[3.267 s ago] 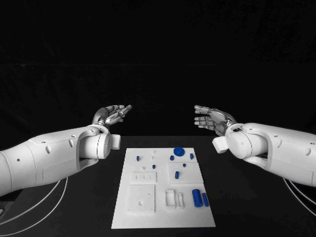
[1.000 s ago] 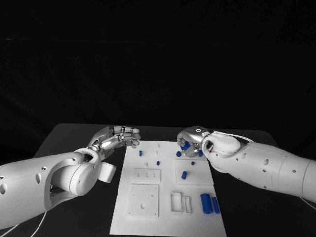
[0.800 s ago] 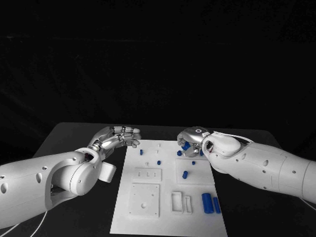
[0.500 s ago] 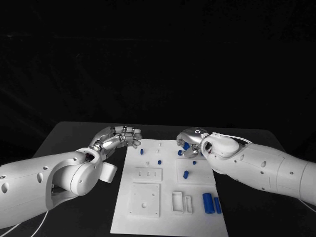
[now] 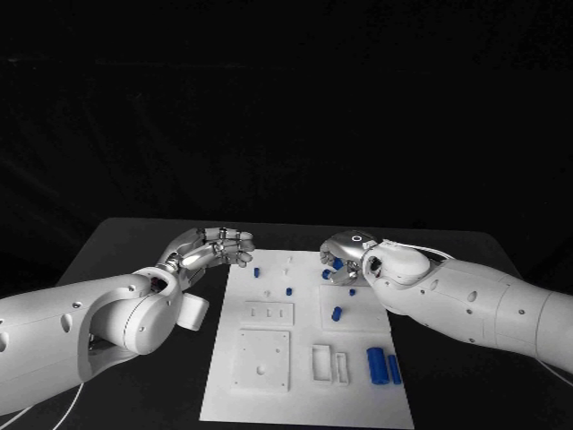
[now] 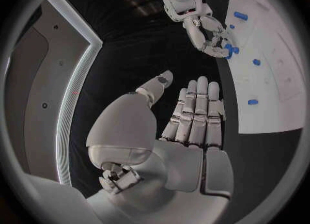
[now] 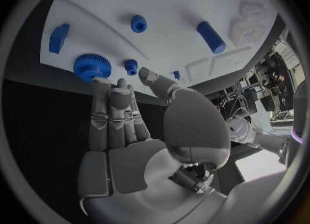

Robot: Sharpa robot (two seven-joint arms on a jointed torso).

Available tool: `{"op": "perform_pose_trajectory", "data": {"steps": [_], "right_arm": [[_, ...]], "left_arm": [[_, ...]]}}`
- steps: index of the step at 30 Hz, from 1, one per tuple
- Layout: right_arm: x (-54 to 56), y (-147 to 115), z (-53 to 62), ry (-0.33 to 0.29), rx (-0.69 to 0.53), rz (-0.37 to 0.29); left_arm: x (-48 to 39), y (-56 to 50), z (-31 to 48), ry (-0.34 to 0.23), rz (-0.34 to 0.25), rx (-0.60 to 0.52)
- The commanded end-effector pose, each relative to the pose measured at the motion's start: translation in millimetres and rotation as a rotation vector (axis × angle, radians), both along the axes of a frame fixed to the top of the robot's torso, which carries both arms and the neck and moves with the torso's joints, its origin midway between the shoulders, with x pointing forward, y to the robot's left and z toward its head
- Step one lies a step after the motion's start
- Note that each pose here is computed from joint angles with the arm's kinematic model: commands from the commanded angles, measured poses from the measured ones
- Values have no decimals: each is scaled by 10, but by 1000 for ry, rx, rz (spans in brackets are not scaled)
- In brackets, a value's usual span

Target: Assemble the parts on the task board

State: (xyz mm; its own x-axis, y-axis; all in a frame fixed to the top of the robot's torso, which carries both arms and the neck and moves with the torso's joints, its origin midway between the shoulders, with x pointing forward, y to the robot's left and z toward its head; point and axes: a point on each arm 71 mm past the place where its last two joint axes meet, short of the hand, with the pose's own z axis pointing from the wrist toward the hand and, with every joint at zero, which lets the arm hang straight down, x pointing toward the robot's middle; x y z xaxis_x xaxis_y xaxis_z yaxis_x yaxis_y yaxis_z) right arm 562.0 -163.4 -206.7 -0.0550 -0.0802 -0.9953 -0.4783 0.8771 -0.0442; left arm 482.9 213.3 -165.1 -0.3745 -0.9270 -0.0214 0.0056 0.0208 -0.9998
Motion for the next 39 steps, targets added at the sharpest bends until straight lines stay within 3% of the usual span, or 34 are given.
{"op": "perform_pose_trajectory", "data": {"steps": [1,12,39], "right_arm": [[-4,21,-6,-10,-13,2],[-19,42,-86,4,-19,1],[-11,25,-89,-3,-39,-7]], "left_arm": [[-3,-19,21,-10,-12,-10],[2,-16,18,-7,-10,-11],[8,-3,14,-2,-9,-10]]}}
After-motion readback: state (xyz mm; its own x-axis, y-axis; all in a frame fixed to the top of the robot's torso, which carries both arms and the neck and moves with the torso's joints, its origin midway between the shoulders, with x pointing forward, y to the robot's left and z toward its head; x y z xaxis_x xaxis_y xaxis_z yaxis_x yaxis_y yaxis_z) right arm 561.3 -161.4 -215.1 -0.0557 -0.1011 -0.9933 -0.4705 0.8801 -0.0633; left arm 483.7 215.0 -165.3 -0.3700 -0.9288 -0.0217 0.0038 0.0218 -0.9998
